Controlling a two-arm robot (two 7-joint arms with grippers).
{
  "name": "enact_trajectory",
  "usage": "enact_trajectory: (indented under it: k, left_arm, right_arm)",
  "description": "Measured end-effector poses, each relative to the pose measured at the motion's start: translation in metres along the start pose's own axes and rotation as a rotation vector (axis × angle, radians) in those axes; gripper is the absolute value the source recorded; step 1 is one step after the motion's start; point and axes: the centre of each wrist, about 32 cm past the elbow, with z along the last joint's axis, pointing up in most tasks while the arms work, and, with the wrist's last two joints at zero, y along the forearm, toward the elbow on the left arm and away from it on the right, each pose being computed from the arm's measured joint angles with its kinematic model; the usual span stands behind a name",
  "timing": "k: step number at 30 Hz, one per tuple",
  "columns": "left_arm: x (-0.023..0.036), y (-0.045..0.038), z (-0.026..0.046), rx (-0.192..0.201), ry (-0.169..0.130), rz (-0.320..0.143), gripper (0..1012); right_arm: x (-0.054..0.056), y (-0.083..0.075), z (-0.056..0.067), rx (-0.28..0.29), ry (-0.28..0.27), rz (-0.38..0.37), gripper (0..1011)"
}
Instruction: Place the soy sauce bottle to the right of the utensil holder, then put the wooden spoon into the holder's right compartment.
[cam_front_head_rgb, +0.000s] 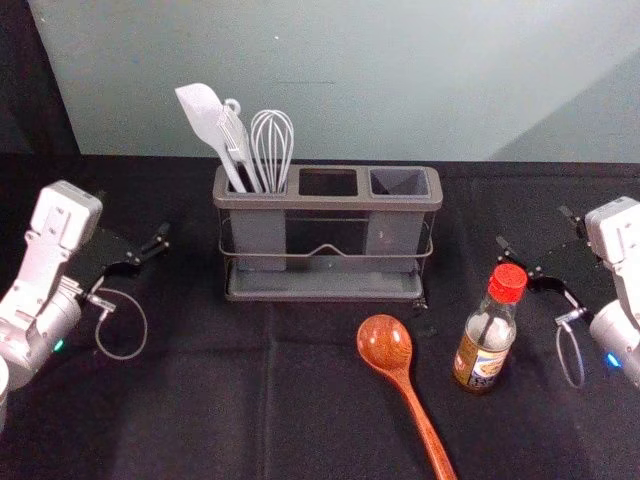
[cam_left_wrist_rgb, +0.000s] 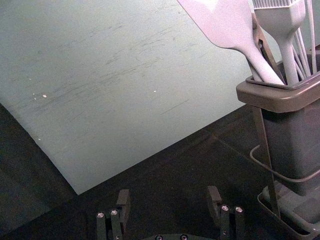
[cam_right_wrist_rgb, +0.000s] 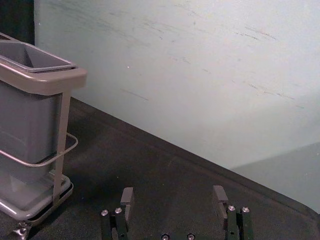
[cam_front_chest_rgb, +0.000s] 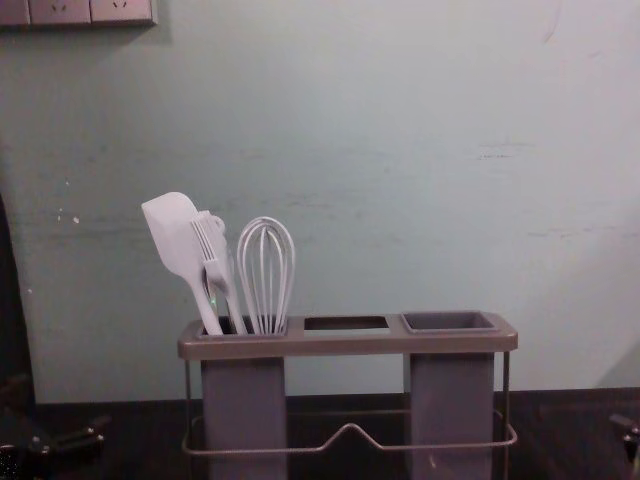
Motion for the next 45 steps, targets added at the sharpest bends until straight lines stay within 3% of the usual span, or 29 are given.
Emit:
enact_trajectory:
  k: [45]
  left_arm:
    - [0.0, 0.0, 0.0, 0.0, 0.0, 0.0, 1005]
  right_arm:
    - [0.0, 0.0, 0.0, 0.0, 0.0, 0.0, 1003]
